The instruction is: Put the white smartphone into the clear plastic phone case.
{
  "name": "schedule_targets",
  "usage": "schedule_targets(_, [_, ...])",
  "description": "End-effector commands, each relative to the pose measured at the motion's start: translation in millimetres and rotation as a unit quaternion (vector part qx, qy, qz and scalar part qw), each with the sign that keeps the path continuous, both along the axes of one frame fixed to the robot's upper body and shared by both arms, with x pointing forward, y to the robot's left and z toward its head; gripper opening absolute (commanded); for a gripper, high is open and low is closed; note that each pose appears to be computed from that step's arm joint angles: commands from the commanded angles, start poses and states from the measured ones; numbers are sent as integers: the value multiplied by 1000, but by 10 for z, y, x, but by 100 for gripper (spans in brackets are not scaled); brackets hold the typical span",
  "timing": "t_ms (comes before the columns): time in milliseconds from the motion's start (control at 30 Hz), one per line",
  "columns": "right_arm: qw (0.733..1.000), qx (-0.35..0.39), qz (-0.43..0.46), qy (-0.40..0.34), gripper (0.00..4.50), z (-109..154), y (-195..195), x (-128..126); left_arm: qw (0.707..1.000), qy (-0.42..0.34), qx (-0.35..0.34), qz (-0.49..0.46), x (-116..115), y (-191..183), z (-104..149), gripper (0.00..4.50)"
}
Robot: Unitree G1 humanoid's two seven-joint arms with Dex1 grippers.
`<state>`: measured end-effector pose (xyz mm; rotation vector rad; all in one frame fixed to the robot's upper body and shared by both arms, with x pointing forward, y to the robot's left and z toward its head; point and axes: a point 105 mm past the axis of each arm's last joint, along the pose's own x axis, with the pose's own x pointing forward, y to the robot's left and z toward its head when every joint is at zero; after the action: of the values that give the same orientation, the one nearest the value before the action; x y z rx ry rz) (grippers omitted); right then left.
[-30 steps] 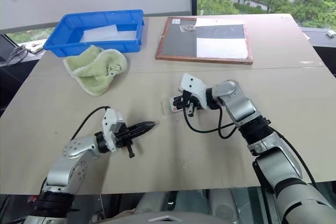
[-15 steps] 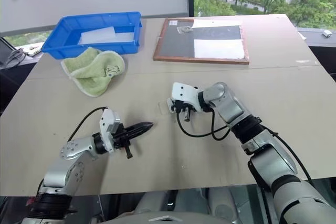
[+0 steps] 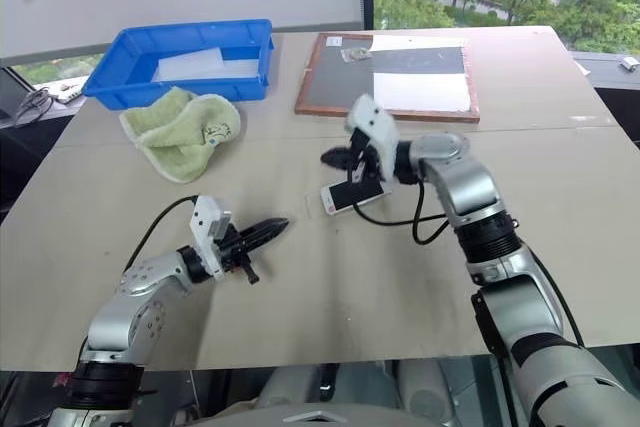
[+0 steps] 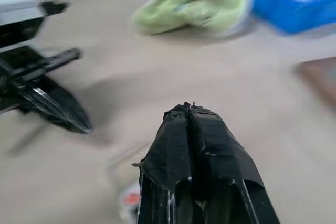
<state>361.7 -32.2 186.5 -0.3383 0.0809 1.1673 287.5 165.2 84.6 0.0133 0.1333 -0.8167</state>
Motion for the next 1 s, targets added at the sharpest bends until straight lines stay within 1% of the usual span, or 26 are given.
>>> schedule_targets(33, [992, -66, -85, -60, 0, -98, -313, 215, 1000, -5, 9, 10, 101, -85, 19, 1])
schedule_targets(167, [974, -138, -156, -83, 0, -308, -608, 374, 999, 12, 33, 14, 159, -175, -72, 1])
schedule_targets(233, [966, -166, -180, -87, 0, -409, -726, 404, 999, 12, 41, 10, 174, -229, -97, 1])
schedule_targets(333, [967, -154, -187, -77, 0, -457, -735, 360, 999, 12, 45, 5, 172, -269, -114, 1])
schedule_targets(467, [979, -132, -143, -66, 0, -519, -512, 182, 999, 19, 45, 0, 161, -286, -157, 1])
schedule_targets(567, [983, -123, -126, -58, 0, -578, -368, 104, 999, 22, 48, -3, 166, -284, -181, 1])
schedule_targets(733, [985, -127, -110, -49, 0, -716, -202, -27, 998, 21, 51, -3, 201, -255, -189, 1])
schedule_targets(1000, [989, -109, -89, -33, 0, -792, -37, -197, 998, 20, 50, -13, 190, -286, -193, 1])
